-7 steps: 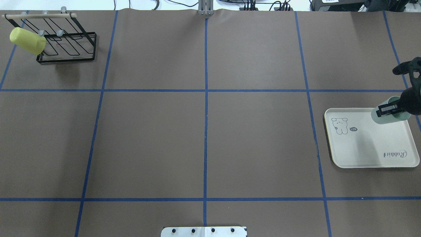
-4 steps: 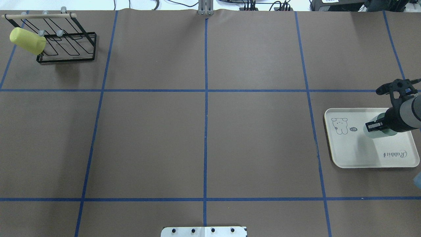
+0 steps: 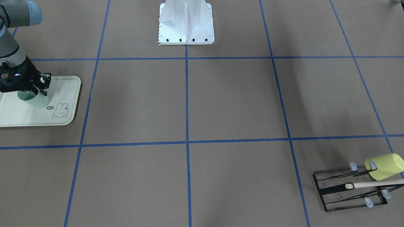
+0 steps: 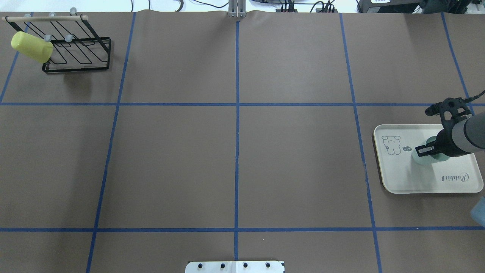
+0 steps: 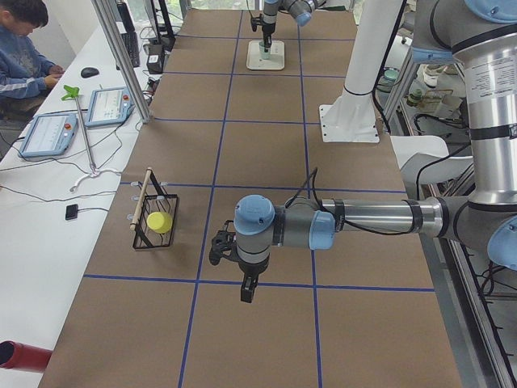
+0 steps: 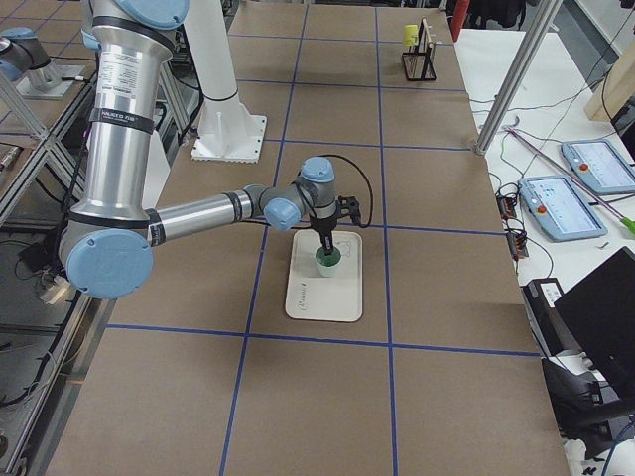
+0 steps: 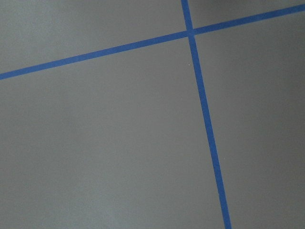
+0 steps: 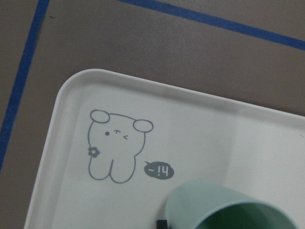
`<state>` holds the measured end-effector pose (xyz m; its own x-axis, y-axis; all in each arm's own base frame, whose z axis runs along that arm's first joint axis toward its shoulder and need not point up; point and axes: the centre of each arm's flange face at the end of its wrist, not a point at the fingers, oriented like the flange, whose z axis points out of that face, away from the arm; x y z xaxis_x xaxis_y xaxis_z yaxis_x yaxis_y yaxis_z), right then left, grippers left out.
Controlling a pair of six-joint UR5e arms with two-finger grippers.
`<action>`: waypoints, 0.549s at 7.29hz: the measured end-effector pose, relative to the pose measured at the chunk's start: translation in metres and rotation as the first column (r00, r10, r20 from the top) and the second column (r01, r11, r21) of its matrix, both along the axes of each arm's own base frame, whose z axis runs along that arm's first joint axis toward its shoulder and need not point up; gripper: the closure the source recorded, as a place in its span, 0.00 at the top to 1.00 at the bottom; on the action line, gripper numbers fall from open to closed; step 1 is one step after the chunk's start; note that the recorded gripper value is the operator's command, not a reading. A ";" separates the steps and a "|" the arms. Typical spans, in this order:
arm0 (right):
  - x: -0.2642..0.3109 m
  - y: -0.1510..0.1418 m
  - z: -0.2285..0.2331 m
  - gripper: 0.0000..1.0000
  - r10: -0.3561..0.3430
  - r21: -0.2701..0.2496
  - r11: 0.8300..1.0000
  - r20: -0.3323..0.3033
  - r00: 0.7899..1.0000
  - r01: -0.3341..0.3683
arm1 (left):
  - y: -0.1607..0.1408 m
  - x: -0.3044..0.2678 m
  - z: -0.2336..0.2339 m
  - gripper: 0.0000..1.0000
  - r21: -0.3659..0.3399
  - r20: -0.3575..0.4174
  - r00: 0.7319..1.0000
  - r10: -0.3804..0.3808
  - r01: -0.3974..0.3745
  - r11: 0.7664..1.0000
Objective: Left arm grabs green cup and hands to right arm on tray
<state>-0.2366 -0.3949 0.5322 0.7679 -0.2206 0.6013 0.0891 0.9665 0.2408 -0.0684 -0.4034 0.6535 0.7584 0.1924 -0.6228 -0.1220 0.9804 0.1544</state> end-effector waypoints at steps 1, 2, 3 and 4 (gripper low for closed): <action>0.000 -0.001 -0.007 0.99 0.002 0.026 1.000 0.018 1.000 -0.002 | 0.000 0.000 0.000 1.00 0.001 0.000 1.000 0.000 0.000 1.000; 0.003 -0.005 -0.014 1.00 0.006 0.041 0.999 0.032 0.999 -0.007 | 0.000 0.000 0.000 1.00 0.001 0.000 1.000 0.000 0.000 1.000; 0.014 -0.012 -0.020 1.00 0.016 0.041 0.999 0.048 0.999 -0.018 | 0.000 0.000 0.000 1.00 0.000 0.000 1.000 0.000 0.000 1.000; 0.032 -0.020 -0.024 1.00 0.016 0.040 0.999 0.053 0.998 -0.018 | 0.000 0.000 0.001 1.00 0.000 0.000 1.000 0.000 0.000 1.000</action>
<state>-0.2048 -0.4151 0.5084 0.7396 -0.2322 0.6318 0.0587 0.9573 0.2832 -0.0684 -0.4035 0.6541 0.7584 0.1924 -0.6228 -0.1223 0.9805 0.1541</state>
